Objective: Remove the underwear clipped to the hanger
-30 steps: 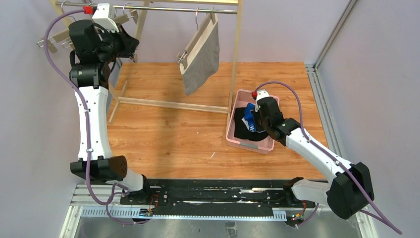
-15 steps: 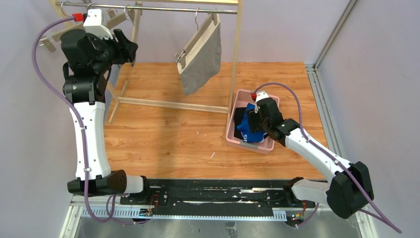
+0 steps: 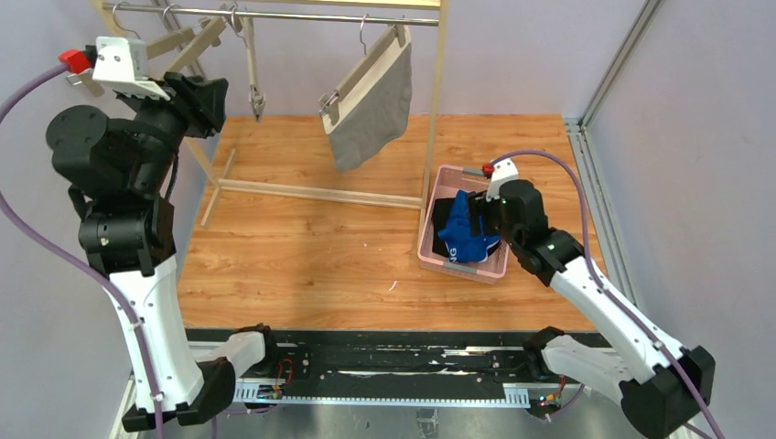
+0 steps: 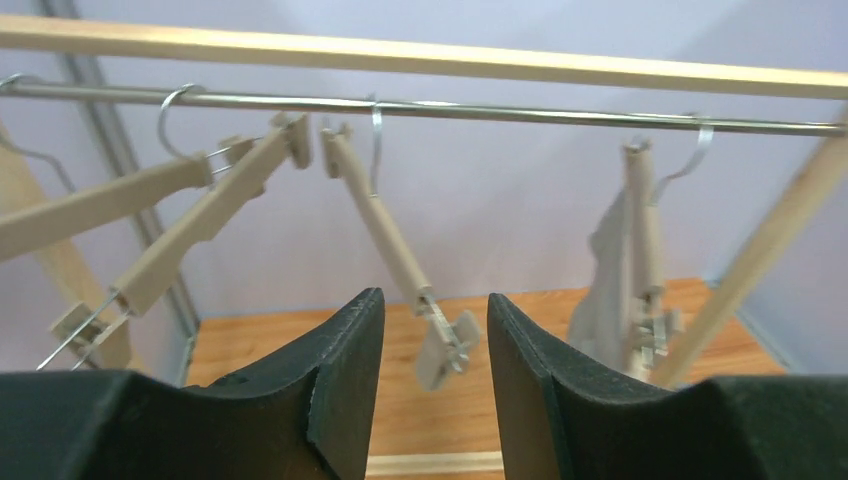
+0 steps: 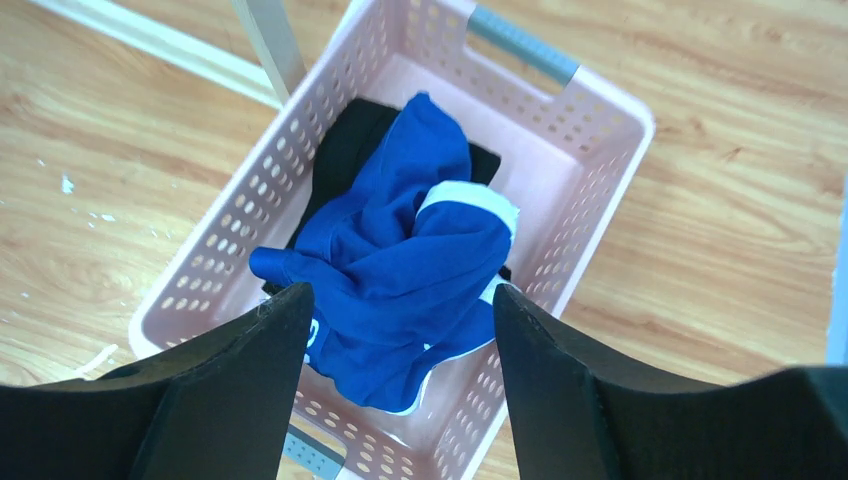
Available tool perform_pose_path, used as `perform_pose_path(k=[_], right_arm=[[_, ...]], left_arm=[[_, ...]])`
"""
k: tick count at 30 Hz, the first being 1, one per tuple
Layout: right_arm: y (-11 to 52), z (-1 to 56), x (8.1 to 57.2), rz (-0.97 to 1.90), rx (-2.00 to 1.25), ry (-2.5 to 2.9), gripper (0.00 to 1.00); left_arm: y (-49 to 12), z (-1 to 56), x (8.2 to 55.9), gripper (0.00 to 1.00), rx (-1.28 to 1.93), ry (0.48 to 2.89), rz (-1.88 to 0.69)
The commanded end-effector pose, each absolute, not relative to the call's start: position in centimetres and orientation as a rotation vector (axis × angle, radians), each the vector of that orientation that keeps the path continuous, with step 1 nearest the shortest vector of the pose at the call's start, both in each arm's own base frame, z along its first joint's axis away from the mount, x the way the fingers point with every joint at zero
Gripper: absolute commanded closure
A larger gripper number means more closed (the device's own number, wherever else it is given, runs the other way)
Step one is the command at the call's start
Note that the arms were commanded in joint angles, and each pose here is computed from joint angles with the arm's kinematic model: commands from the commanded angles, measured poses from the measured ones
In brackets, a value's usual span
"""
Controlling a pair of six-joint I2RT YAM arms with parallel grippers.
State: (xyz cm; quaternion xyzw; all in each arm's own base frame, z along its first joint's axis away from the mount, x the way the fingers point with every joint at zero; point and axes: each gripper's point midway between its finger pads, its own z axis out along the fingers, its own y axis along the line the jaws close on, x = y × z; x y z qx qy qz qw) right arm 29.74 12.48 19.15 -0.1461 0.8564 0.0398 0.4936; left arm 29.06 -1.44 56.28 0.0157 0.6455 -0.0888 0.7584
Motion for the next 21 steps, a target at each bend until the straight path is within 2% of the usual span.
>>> perform_pose_path(k=[1, 11, 16, 21], right_arm=[[11.6, 24.7, 29.2, 0.097, -0.313, 1.946, 0.32], [12.5, 30.6, 26.9, 0.021, -0.267, 1.884, 0.32], [16.1, 34.7, 26.6, -0.071, -0.349, 1.811, 0.31], [17.5, 36.2, 26.8, -0.078, -0.328, 1.781, 0.28]], left_arm=[[-4.4, 58.9, 28.0, 0.51, 0.128, 1.331, -0.352], [-6.9, 59.7, 28.3, 0.55, 0.184, 1.298, -0.431], [-10.5, 58.2, 30.5, 0.55, 0.254, 1.354, -0.427], [-12.5, 56.6, 33.3, 0.53, 0.301, 1.427, -0.376]])
